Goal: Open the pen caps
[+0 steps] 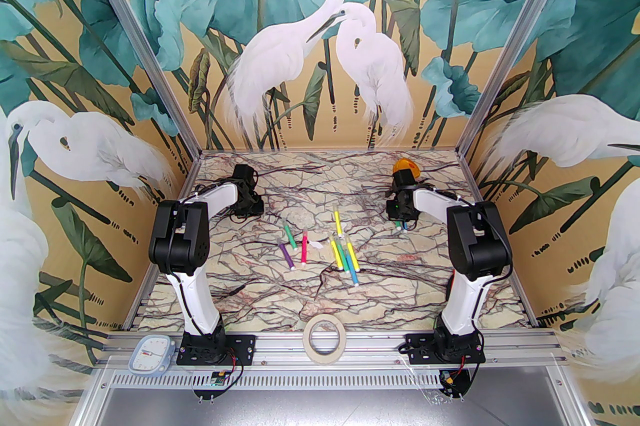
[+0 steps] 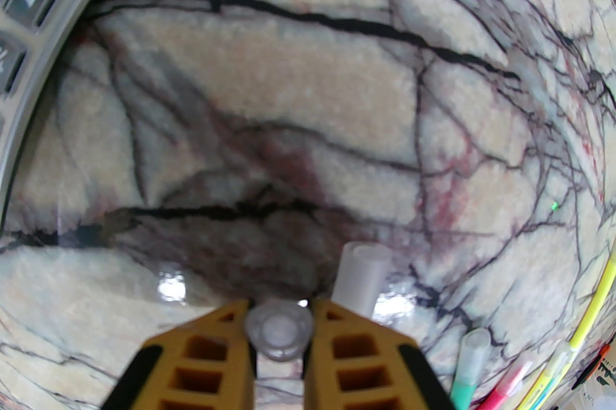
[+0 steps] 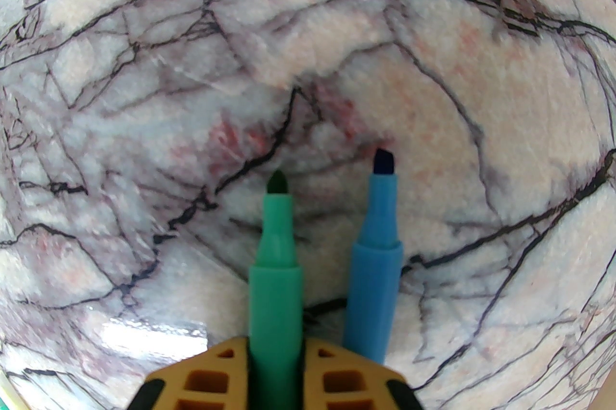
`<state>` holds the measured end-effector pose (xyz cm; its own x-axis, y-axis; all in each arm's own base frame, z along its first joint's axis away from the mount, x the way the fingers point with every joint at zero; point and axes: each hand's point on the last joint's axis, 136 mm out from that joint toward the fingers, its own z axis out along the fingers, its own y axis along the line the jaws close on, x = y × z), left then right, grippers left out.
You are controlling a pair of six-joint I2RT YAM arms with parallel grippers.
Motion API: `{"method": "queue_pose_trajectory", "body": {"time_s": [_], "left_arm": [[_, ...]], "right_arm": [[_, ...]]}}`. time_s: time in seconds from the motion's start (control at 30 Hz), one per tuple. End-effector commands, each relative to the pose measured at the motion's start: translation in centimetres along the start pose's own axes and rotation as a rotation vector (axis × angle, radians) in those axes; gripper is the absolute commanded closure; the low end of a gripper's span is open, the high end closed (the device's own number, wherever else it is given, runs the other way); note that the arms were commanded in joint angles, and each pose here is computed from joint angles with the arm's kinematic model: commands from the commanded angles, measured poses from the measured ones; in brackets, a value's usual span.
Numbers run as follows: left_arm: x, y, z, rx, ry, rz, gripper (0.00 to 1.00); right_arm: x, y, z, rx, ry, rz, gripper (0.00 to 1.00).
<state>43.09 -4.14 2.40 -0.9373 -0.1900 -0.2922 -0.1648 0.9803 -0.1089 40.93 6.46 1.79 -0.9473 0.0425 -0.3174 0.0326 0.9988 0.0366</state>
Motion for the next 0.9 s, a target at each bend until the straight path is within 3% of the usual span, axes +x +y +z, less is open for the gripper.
{"method": "queue_pose_trajectory", "body": {"time_s": [0.0, 0.73, 0.87], "left_arm": [[0.7, -0.1, 0.6, 0.017, 0.046, 0.014, 0.79], [1.3, -0.7, -0.2, 0.057, 0.052, 0.017, 0.69], [1.0, -1.1, -1.5, 0.081, 0.022, 0.010, 0.64]], "right_arm": [[0.1, -0.3, 0.4, 0.012, 0.025, 0.006, 0.82], [-0.5, -0.2, -0.7, 0.015, -0.002, -0.008, 0.71], [-1.0, 0.5, -2.4, 0.012, -0.039, -0.043, 0.64]]}}
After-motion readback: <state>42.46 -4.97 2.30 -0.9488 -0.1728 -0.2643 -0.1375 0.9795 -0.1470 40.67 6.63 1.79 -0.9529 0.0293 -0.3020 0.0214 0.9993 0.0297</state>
